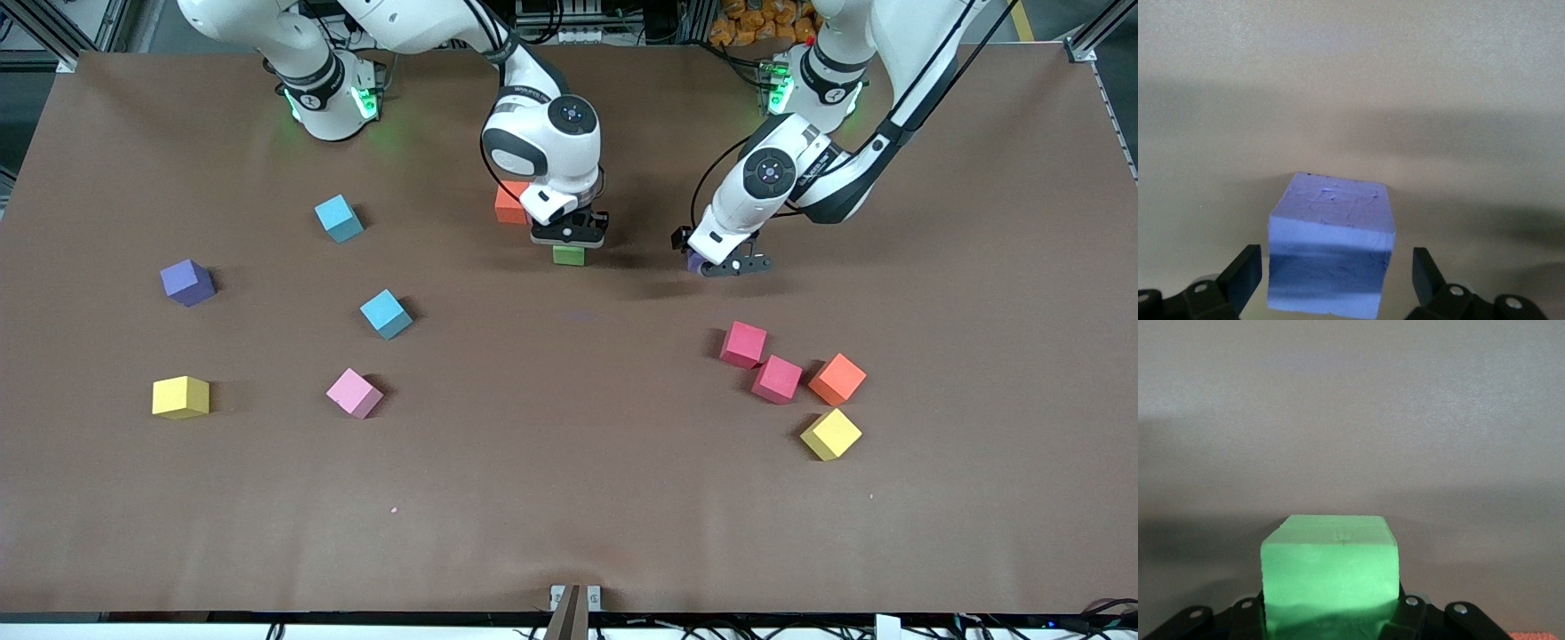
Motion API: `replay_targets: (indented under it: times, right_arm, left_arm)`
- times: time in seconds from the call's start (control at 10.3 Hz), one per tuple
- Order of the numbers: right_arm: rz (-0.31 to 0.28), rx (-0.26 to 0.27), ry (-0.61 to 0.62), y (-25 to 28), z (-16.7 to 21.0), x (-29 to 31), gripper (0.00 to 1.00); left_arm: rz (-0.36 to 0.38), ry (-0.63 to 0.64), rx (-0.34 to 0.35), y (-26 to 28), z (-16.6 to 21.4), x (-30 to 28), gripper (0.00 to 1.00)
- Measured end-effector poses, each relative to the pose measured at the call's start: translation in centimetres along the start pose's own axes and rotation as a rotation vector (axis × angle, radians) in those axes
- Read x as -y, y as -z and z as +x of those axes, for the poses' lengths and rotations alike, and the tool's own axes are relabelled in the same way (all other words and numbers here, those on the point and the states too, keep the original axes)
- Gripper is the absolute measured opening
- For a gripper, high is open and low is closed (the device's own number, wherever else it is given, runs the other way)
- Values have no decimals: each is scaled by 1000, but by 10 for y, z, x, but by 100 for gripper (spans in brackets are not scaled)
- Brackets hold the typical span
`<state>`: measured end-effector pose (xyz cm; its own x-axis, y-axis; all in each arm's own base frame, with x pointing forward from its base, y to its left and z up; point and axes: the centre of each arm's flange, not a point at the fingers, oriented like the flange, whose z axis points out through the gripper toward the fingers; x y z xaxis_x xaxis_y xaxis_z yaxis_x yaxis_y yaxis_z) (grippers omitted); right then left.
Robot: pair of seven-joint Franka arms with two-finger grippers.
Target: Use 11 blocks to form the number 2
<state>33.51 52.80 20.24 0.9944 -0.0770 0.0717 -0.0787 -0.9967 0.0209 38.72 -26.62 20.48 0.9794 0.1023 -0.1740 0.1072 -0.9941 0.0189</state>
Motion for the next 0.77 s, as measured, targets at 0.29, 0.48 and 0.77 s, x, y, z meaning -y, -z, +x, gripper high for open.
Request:
replay_targets:
  times: [0.29,0.48,0.77]
  right_arm:
    - [2,-2,-1,2,1,1,61]
    - [-3,0,-1,1,1,1,61]
    - [-5,2,0,-1,0,0,61]
  left_arm:
    - [0,-8,-9,1,3,0,61]
    - [-10,22,-22,11,20,6,60]
    - [1,91,-46,56,69,16,56]
